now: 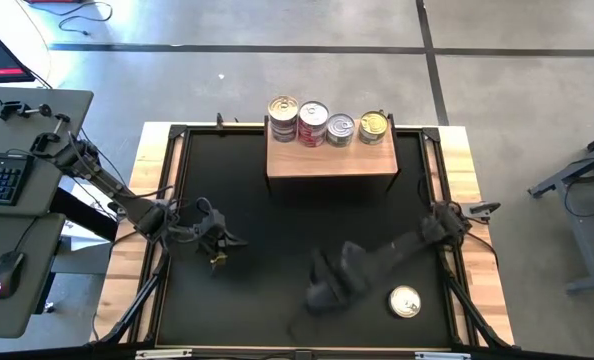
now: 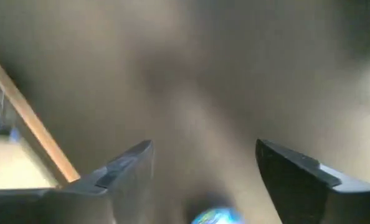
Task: Stack canned seafood by type on shelf
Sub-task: Stack the blue-pink can on top of the blue-pink tuna can on the shelf
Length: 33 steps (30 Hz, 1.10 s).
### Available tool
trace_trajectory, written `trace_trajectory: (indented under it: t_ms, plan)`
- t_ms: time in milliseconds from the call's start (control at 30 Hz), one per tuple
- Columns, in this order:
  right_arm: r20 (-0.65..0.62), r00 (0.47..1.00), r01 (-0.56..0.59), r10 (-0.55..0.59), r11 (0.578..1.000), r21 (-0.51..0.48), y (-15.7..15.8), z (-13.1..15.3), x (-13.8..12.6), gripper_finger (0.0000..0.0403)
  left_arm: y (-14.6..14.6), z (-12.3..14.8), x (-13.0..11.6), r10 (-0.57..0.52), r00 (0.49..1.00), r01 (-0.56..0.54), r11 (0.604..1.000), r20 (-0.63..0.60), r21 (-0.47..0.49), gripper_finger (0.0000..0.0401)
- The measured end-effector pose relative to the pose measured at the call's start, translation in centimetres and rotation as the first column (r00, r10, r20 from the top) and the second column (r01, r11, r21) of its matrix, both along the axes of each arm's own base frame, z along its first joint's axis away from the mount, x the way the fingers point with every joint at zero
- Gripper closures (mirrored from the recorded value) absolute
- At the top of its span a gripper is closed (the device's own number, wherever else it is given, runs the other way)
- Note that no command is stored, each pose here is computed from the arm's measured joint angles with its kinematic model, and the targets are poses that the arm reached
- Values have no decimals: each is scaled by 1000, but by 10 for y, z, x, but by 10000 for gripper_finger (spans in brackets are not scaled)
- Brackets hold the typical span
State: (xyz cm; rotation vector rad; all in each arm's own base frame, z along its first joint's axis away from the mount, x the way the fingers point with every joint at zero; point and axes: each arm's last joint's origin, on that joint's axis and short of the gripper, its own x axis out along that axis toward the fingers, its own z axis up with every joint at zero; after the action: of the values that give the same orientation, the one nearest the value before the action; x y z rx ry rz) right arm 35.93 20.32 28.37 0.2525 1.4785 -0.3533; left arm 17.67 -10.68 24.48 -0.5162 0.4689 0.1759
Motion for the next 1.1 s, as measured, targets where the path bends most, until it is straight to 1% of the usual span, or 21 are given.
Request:
trace_trajectory:
  t_ms: [100, 167, 233, 333, 433, 467, 533, 600, 700, 733, 800, 833, 867, 900, 967, 1033, 1100]
  plan:
    - [-100, 995, -20, 22, 1000, 21, 35, -30, -25, 154, 0, 4, 4, 22, 998, -20, 999, 50, -44, 401]
    - [-185, 982, -37, 39, 999, 14, 56, -46, -49, 180, -1, 8, 8, 37, 994, -29, 997, 99, -76, 401]
    - [-234, 972, -25, 29, 999, 20, 74, -56, -69, 215, -3, 11, 14, 52, 987, -36, 993, 151, -111, 401]
    - [-256, 967, 17, -15, 1000, 6, 97, -58, -96, 286, -9, 12, 26, 63, 974, -31, 989, 216, -147, 401]
    - [-260, 960, 97, -101, 995, -29, 114, -57, -119, 373, -19, 3, 40, 49, 969, -11, 988, 242, -156, 401]
    - [-265, 956, 121, -124, 992, -26, 119, -57, -124, 387, -22, -2, 45, 50, 968, -8, 986, 247, -168, 401]
    - [-261, 951, 168, -166, 986, -12, 126, -58, -131, 388, -29, -12, 54, 37, 968, 15, 980, 249, -201, 401]
    - [-246, 950, 199, -195, 980, -5, 128, -57, -131, 393, -36, -22, 63, 12, 970, 47, 971, 244, -233, 401]
    - [-150, 956, 247, -252, 968, -51, 116, -46, -131, 400, -46, -28, 74, -24, 976, 81, 961, 215, -263, 401]
    - [-113, 950, 286, -292, 956, -65, 108, -40, -134, 400, -49, -27, 78, -42, 977, 97, 961, 208, -257, 401]
    - [-16, 915, 401, -404, 911, -94, 89, -29, -147, 402, -54, -22, 85, -91, 976, 137, 964, 200, -227, 401]
    - [32, 888, 460, -459, 884, -78, 82, -26, -156, 402, -56, -19, 88, -122, 974, 160, 966, 191, -202, 401]
    - [53, 859, 511, -509, 859, -35, 76, -26, -168, 402, -59, -17, 91, -153, 973, 183, 968, 176, -171, 401]
    - [44, 834, 549, -550, 835, 31, 72, -29, -179, 402, -60, -13, 93, -178, 970, 202, 969, 168, -142, 401]
    - [-56, 788, 615, -613, 780, 114, 64, -38, -200, 403, -63, -6, 96, -214, 966, 228, 969, 147, -91, 401]
    - [-122, 747, 665, -653, 733, 147, 56, -49, -215, 403, -64, 1, 98, -232, 963, 241, 969, 137, -51, 401]
    - [-128, 698, 715, -705, 678, 170, 50, -60, -220, 403, -64, 2, 98, -237, 963, 242, 970, 129, -21, 401]
